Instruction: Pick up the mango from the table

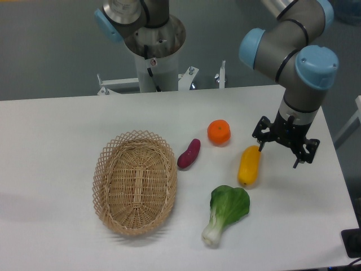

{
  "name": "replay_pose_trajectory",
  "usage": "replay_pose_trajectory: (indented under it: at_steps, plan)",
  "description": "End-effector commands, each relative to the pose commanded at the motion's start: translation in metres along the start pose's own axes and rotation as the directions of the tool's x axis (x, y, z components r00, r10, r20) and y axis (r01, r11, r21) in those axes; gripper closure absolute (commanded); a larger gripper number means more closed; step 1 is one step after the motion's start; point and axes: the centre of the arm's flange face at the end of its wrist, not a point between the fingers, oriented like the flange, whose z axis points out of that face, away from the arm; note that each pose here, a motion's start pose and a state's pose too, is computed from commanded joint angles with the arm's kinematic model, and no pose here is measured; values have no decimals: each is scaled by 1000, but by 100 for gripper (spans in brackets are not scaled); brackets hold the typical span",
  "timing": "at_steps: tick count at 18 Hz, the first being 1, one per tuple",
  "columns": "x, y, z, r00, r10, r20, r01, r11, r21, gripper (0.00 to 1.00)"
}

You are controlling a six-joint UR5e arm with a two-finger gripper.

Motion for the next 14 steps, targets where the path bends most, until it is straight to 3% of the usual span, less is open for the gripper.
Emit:
replay_pose_trajectory:
  at_steps: [5, 8, 14]
  plan:
    - [7, -3, 16, 999, -51, 17, 51, 999, 7, 0]
    - [17, -8, 43, 999, -34, 31, 34, 999, 15, 0]
    - [45, 3, 87, 999, -35, -12, 35, 999, -1, 0]
